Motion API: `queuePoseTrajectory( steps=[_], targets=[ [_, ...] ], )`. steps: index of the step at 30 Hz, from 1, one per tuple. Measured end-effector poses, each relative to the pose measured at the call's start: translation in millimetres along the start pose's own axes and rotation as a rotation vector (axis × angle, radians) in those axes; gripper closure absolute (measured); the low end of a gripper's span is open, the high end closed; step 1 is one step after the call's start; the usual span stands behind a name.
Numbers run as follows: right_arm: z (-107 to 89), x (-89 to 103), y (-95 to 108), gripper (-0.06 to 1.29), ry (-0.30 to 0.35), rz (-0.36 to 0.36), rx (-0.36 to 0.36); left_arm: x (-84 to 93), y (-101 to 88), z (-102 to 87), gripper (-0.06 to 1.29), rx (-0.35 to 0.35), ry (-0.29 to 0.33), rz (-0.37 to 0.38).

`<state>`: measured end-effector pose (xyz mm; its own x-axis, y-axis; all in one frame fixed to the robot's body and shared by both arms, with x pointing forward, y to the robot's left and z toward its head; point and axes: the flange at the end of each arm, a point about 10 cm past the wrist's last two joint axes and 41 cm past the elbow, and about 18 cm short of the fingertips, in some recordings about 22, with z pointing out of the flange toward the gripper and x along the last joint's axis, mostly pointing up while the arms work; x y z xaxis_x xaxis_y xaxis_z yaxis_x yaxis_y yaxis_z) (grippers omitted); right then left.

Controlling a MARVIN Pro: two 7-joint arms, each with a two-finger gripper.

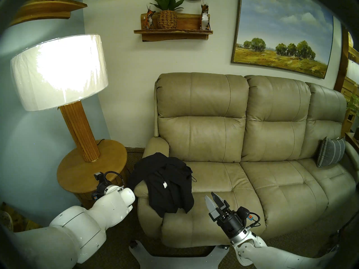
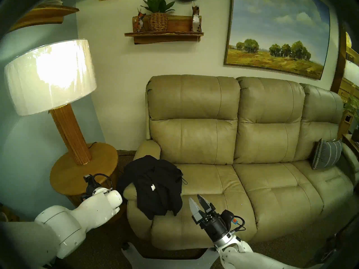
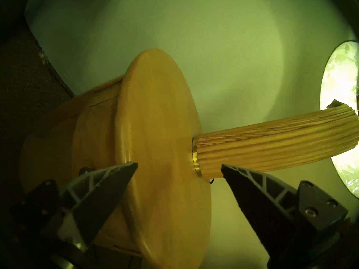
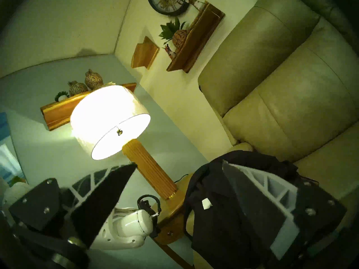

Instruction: Drape jacket on sofa arm

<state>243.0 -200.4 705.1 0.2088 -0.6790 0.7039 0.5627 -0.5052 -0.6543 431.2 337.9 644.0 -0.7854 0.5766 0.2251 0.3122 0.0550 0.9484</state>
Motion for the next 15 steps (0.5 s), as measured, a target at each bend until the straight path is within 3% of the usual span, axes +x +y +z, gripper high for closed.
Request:
queuePoseTrajectory(
  steps=[1,2,15],
  targets=[
    [-2.4,1.6,0.1,0.01,0.002,0.006,-0.006,-5.1,0.2,-6.0,0.09,-0.018,-0.016,-0.003],
    [-3.7,2.3,0.3,0.00,0.003,0.010,-0.009,-8.4,0.1,-10.2,0.02,-0.031,-0.028,-0.005],
    [-17.5,5.3,1.7,0.00,-0.004,0.063,-0.047,-68.9,-1.3,-107.2,0.02,-0.197,-0.273,-0.106]
  ],
)
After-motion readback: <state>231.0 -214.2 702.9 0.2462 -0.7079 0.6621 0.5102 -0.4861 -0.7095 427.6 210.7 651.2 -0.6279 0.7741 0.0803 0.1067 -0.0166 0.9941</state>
